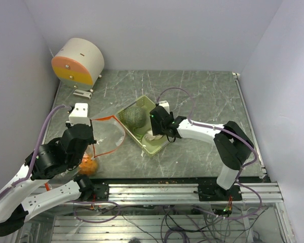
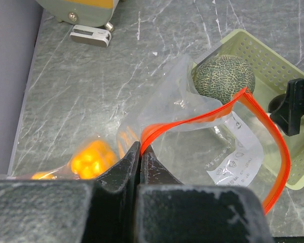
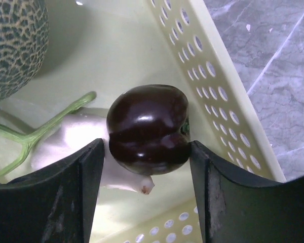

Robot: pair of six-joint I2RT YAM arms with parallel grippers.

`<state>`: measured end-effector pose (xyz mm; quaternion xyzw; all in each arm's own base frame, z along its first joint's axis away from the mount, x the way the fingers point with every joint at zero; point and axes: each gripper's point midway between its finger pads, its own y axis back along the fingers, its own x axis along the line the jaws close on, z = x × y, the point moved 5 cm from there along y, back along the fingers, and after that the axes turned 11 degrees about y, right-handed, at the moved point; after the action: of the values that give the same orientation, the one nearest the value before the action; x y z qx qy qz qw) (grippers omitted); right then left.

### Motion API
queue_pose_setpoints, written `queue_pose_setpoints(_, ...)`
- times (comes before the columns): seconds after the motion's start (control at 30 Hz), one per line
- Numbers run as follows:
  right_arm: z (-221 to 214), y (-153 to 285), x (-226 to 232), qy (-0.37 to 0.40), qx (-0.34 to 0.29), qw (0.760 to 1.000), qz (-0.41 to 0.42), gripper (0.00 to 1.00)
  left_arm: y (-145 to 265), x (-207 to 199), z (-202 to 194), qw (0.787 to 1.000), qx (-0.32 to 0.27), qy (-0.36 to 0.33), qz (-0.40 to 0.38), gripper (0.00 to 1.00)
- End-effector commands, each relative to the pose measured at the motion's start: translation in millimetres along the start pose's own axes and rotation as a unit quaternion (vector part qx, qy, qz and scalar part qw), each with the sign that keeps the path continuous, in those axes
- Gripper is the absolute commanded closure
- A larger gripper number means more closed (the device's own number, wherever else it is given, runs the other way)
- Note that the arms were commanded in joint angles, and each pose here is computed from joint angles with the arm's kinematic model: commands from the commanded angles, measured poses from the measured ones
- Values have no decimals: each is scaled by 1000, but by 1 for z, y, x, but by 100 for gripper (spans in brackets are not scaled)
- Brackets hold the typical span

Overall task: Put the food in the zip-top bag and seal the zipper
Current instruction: Pick up the fake fruit from the bin, then place the fake fruit in the zipper food storage bag.

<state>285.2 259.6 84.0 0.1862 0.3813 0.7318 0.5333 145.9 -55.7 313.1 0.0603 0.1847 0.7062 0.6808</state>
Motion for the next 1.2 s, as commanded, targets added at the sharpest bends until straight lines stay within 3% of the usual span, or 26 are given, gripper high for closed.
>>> queue_pose_setpoints(0.0, 4, -9, -2, -6, -13, 1000, -19, 48, -4, -7, 0, 1000, -2, 4, -10, 93)
queue_pose_setpoints(0.1, 8, -4, -2, -10, -20, 1000, -17, 69, -4, -7, -1, 1000, -1, 4, -9, 93)
queue_pose_setpoints(0.2, 19, 12, -6, -17, -49, 999, -7, 73, -4, -7, 0, 1000, -2, 4, -8, 93)
queue_pose_setpoints(0.5, 55, 116, 1, -12, -187, 971, 150, 76, -10, -11, -7, 1000, 5, -1, -6, 93)
queue_pose_setpoints(0.67, 60, 198, 35, 54, -282, 906, 311, 76, -12, -14, -9, 1000, 9, -3, -5, 93)
queue_pose_setpoints(0.87, 57, 258, 78, 97, -335, 850, 394, 76, -16, -19, -12, 1000, 15, -4, -10, 93)
queue_pose_setpoints(1.07, 73, 266, 112, 100, -352, 837, 407, 75, -19, -25, -17, 1000, 24, -4, -17, 93)
queue_pose_setpoints(1.17, 84, 253, 121, 92, -348, 853, 377, 72, -19, -26, -16, 999, 26, -3, -21, 93)
